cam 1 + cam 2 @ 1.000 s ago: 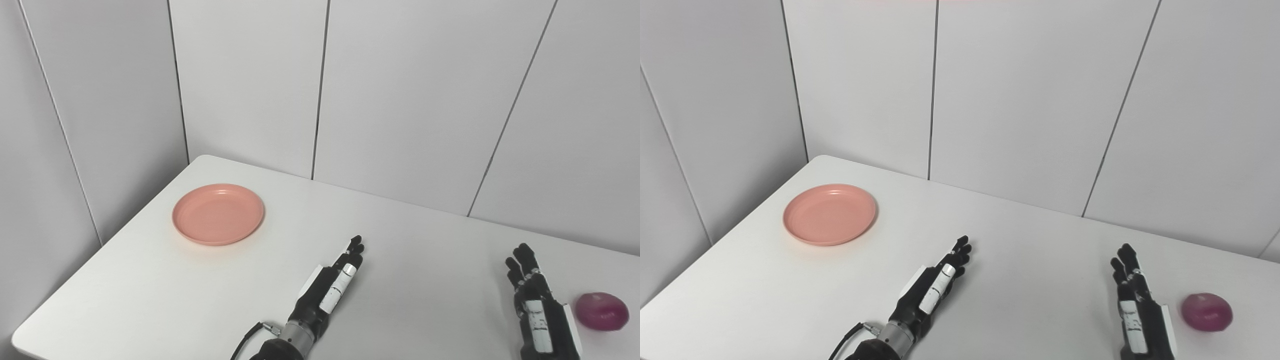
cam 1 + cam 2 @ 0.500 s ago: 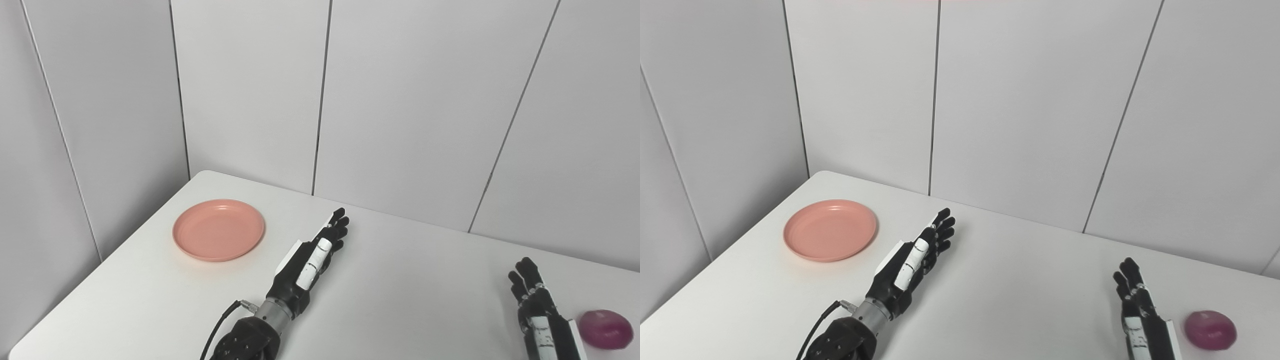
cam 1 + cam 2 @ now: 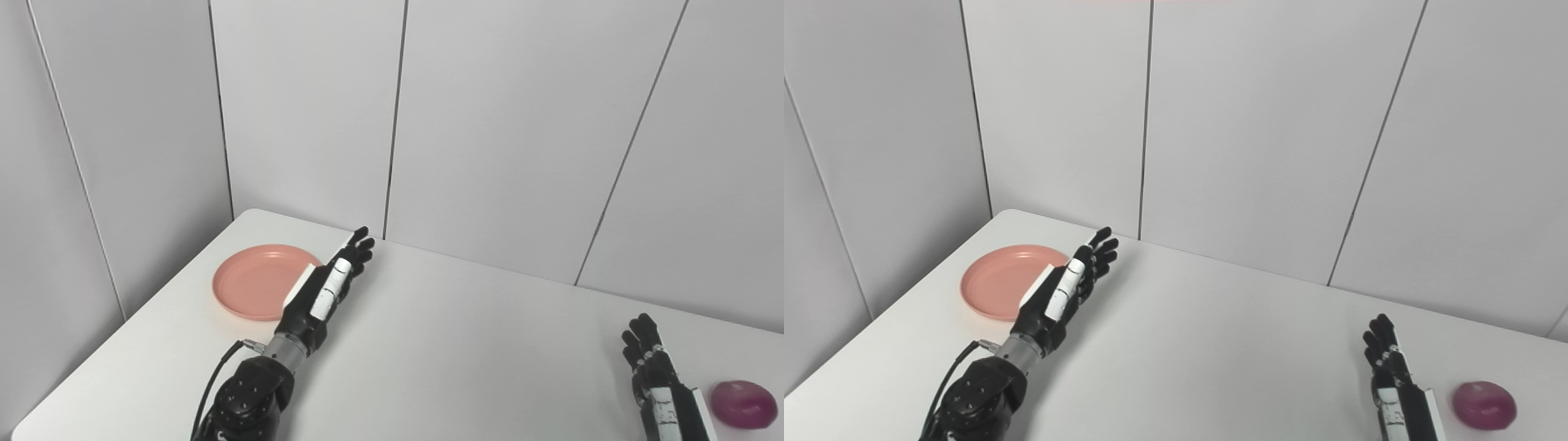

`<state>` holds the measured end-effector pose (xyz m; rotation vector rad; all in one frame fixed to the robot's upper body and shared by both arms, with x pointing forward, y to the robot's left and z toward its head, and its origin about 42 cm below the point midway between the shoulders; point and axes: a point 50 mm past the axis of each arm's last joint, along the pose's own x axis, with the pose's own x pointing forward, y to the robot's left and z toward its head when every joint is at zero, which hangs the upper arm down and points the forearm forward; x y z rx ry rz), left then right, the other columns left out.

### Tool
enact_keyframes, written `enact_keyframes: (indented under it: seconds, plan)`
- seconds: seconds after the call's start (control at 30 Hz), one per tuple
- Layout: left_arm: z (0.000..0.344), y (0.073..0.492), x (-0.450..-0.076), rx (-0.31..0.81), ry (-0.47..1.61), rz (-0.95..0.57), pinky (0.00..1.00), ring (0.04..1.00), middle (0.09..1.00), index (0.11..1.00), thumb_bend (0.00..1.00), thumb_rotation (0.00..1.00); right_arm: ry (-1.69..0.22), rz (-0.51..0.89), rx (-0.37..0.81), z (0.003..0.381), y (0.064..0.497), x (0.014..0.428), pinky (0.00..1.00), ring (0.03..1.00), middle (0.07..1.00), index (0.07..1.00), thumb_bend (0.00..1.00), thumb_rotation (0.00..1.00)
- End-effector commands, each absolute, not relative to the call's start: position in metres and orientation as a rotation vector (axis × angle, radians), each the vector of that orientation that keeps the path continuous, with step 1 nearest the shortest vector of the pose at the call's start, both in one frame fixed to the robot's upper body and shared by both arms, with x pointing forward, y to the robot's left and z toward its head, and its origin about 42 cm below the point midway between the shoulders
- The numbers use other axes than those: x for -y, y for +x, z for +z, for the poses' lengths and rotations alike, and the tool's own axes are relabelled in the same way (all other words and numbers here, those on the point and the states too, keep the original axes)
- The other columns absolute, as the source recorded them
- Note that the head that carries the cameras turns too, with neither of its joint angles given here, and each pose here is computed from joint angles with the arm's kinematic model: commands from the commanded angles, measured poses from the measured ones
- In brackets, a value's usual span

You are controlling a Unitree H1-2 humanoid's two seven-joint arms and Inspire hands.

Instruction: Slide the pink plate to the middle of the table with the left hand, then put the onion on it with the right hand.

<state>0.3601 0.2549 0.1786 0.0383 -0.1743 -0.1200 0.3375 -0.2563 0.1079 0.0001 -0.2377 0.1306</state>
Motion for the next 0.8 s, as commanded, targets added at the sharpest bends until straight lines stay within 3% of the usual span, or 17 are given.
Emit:
enact_keyframes:
  seconds: [0.0, 0.4, 0.57, 0.77]
  plan:
    - [0.210, 0.376, -0.265, 0.288, 0.046, -0.105, 0.98, 0.965, 0.962, 0.944, 0.68, 1.00, 0.010, 0.091, 0.076, 0.053, 0.299, 0.271, 1.00, 0.982, 0.976, 0.982, 0.72, 0.87]
    - [0.231, 0.411, -0.323, 0.285, 0.070, 0.035, 0.88, 0.889, 0.883, 0.859, 0.69, 1.00, 0.014, 0.090, 0.075, 0.052, 0.301, 0.275, 1.00, 0.970, 0.969, 0.975, 0.69, 0.88]
    - [0.237, 0.429, -0.353, 0.277, 0.106, 0.053, 0.91, 0.893, 0.871, 0.842, 0.69, 1.00, 0.008, 0.088, 0.067, 0.051, 0.301, 0.276, 1.00, 0.972, 0.972, 0.981, 0.69, 0.90]
    - [0.239, 0.444, -0.377, 0.258, 0.142, 0.124, 0.85, 0.847, 0.831, 0.811, 0.67, 1.00, 0.016, 0.091, 0.066, 0.051, 0.301, 0.278, 1.00, 0.971, 0.973, 0.978, 0.70, 0.89]
